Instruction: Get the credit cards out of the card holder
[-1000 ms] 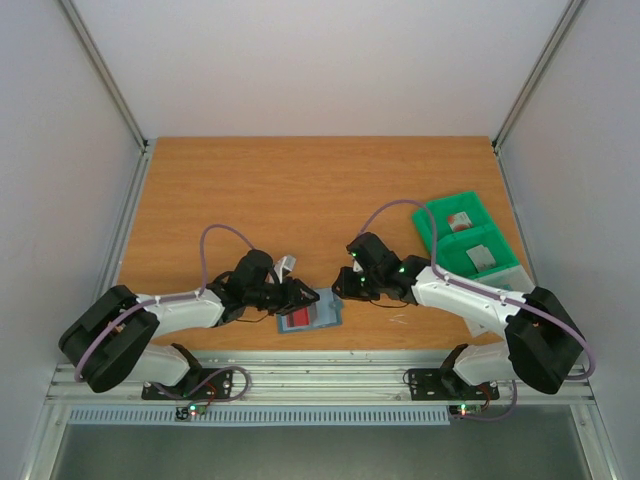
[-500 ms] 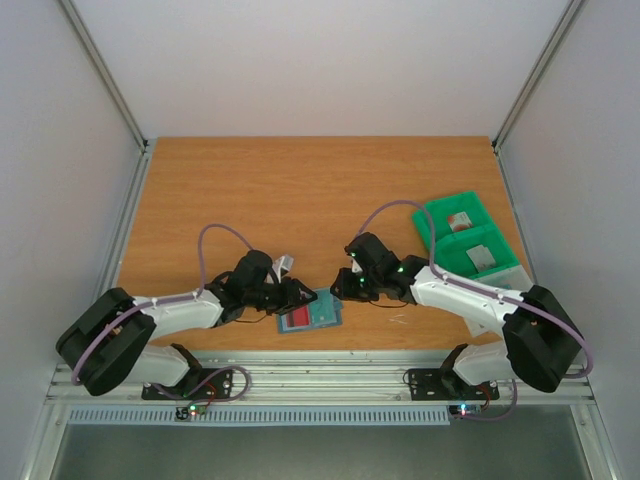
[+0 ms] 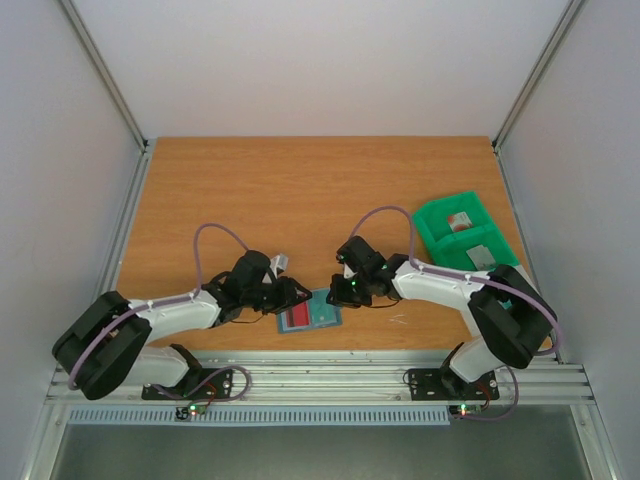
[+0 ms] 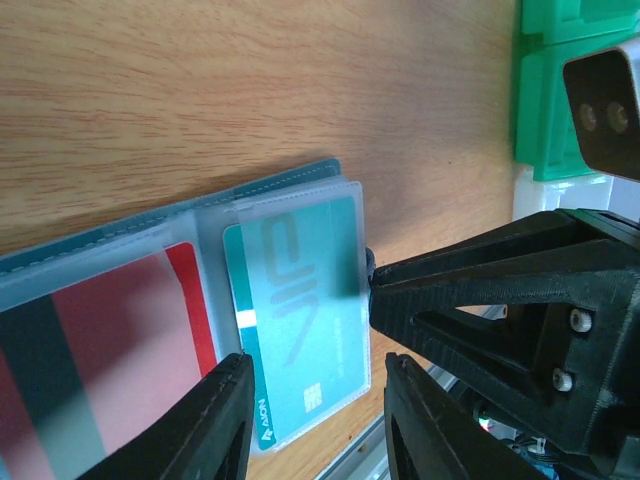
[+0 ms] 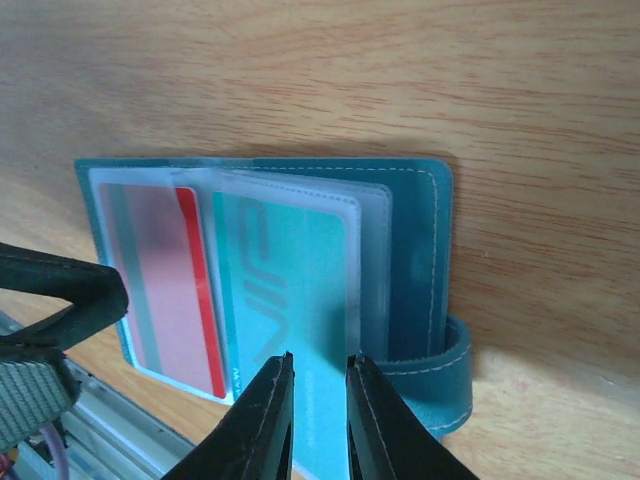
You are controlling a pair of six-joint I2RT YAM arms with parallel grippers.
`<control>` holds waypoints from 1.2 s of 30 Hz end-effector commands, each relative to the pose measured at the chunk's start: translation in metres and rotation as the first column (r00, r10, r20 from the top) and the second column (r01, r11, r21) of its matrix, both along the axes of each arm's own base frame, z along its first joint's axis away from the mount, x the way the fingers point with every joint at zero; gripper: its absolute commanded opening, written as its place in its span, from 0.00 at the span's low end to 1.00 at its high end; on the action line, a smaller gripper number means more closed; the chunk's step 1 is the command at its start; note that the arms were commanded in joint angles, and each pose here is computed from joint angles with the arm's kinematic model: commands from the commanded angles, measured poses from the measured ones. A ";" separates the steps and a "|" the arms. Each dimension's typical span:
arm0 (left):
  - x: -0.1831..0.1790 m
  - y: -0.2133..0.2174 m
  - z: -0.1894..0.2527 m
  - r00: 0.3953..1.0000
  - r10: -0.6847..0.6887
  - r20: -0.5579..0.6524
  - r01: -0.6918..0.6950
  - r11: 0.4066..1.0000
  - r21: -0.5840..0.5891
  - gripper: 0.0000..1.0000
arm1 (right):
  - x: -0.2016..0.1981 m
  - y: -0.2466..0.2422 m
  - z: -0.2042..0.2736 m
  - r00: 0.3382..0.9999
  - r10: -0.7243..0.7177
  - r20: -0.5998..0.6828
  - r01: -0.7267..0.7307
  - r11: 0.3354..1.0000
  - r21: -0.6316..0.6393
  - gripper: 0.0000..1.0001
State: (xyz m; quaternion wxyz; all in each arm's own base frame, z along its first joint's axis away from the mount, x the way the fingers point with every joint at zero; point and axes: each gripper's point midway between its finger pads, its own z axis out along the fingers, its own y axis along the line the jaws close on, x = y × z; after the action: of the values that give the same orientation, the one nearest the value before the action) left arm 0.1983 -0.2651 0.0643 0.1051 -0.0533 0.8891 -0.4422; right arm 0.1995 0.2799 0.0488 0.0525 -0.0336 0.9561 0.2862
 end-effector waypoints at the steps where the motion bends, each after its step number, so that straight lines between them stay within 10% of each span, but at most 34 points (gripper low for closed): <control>1: 0.004 0.001 -0.007 1.000 0.008 0.021 -0.008 1.000 0.007 0.37 | 0.003 0.001 -0.005 1.000 0.013 -0.006 -0.013 1.000 -0.020 0.15; 36: 0.020 -0.021 -0.029 0.998 0.035 -0.042 -0.038 0.996 -0.079 0.16 | -0.006 -0.017 -0.031 1.000 -0.001 -0.026 -0.001 0.995 -0.099 0.06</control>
State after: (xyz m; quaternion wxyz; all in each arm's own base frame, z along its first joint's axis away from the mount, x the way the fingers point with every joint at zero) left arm 0.2095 -0.2792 0.0268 0.0739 -0.0880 0.8846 -0.4520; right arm 0.1949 0.2704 0.0236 0.0343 -0.0300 0.9662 0.2536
